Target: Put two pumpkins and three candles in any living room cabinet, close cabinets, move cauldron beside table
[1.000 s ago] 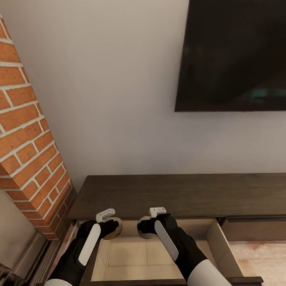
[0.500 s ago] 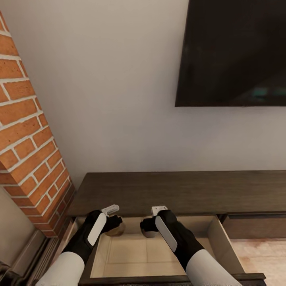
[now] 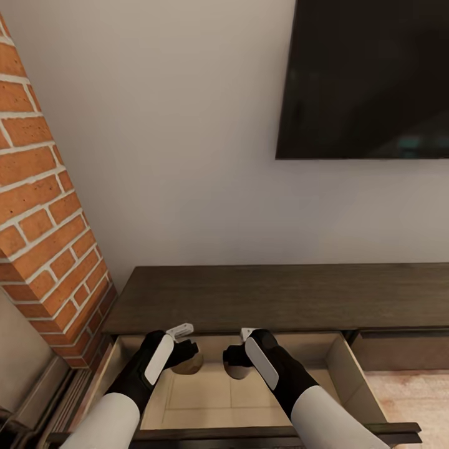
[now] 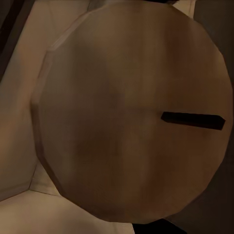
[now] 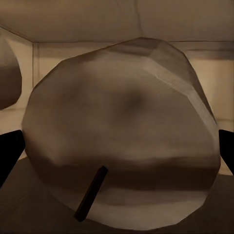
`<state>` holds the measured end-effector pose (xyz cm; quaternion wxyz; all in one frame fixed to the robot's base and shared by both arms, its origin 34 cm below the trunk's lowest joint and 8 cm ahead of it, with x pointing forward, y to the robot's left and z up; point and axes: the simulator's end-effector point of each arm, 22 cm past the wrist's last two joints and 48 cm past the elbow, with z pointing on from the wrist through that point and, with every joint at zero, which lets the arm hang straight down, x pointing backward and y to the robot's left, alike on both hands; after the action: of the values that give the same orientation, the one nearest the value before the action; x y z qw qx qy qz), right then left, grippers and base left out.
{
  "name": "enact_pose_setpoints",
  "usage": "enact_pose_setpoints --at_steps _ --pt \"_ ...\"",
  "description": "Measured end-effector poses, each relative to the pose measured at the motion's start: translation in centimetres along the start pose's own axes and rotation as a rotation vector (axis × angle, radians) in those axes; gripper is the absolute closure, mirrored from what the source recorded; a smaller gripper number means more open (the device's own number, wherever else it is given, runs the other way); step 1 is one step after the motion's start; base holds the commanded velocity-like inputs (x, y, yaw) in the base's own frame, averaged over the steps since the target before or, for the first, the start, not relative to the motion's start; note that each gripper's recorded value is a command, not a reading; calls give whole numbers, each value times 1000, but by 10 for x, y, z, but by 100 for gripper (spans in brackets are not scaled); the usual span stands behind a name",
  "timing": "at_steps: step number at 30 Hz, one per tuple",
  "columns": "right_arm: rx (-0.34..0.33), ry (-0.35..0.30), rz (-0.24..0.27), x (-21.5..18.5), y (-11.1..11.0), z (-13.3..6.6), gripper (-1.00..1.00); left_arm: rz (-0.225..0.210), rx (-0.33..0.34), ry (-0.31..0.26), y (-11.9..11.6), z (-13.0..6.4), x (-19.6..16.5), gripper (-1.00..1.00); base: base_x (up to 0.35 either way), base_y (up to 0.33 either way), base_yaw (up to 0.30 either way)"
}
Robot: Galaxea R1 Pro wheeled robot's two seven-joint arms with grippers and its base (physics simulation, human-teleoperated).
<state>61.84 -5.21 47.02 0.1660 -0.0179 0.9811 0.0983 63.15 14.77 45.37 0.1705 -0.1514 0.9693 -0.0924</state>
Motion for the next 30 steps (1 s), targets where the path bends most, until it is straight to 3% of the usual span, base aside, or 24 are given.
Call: enact_pose_setpoints --at_steps 30 --pt "-1 -26 11 30 -11 55 100 8 0 -4 16 54 32 100 0 0 0"
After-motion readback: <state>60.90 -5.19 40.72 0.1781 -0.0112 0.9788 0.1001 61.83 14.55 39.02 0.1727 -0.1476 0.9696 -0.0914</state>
